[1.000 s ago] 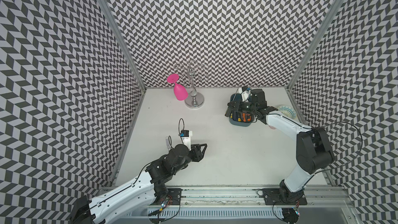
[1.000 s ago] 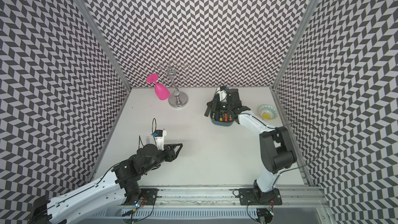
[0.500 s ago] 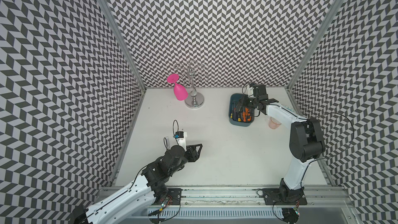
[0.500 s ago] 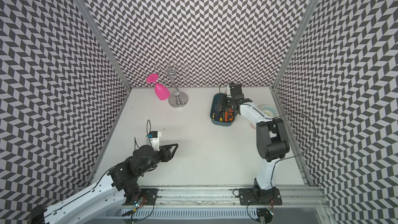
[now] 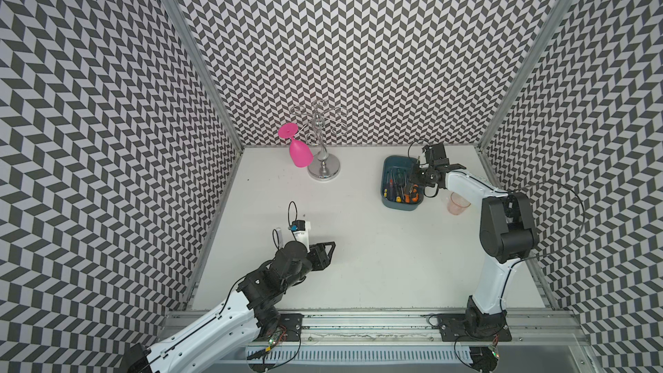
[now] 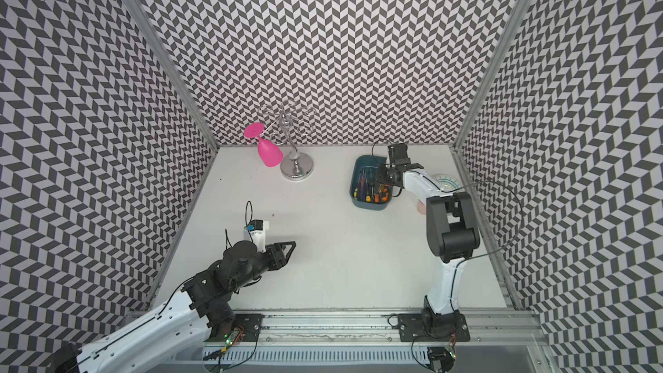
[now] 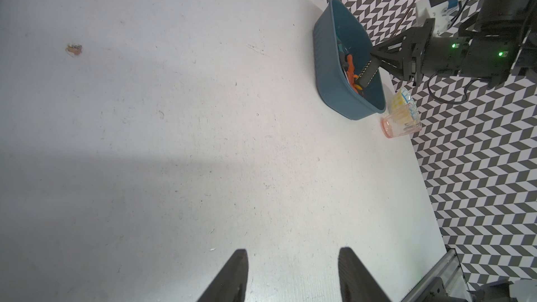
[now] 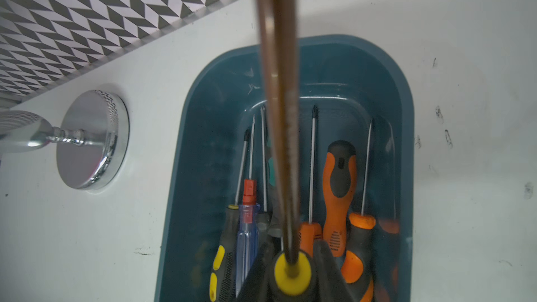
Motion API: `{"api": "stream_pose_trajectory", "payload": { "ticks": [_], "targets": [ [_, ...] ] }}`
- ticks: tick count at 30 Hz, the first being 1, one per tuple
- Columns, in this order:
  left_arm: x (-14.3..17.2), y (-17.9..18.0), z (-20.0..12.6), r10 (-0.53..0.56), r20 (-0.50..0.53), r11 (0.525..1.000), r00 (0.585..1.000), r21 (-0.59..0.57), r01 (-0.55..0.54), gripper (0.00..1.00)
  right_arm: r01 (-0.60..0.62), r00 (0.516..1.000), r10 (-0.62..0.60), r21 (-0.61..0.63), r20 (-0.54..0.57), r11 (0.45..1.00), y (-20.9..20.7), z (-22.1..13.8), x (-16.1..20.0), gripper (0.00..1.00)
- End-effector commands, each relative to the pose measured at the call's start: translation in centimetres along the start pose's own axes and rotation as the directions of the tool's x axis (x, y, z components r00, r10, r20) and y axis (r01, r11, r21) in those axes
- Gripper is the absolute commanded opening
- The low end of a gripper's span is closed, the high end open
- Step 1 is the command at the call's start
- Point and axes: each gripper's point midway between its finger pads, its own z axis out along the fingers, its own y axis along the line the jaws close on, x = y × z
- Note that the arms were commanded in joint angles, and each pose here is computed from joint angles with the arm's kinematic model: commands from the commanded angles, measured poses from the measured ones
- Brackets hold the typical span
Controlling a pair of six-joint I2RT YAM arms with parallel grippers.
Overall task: Put the screwdriver on the desktop into the storage box
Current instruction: Place the screwdriver in the storage box.
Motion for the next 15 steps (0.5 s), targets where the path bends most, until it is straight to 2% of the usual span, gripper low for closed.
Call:
{"api": "stream_pose_trajectory", "payload": {
  "ticks": [1,8,15],
  "targets": [
    [0.0,0.0,0.0,-0.004,0.001,1.000,1.000,0.009,0.004,0.53,0.014,1.000,-0.014,0.017,0.016,1.000,-0.4,0.4,-0.3,0.23],
    [0.1,0.0,0.1,-0.011,-0.002,1.000,1.000,0.012,0.011,0.53,0.008,1.000,-0.007,0.052,-0.021,0.999,-1.6,1.6,0.9,0.29],
    [0.0,0.1,0.1,-0.015,0.001,1.000,1.000,0.007,0.015,0.53,0.006,0.998,-0.004,0.024,-0.056,1.000,-1.5,2.1,2.1,0.31]
  ]
}}
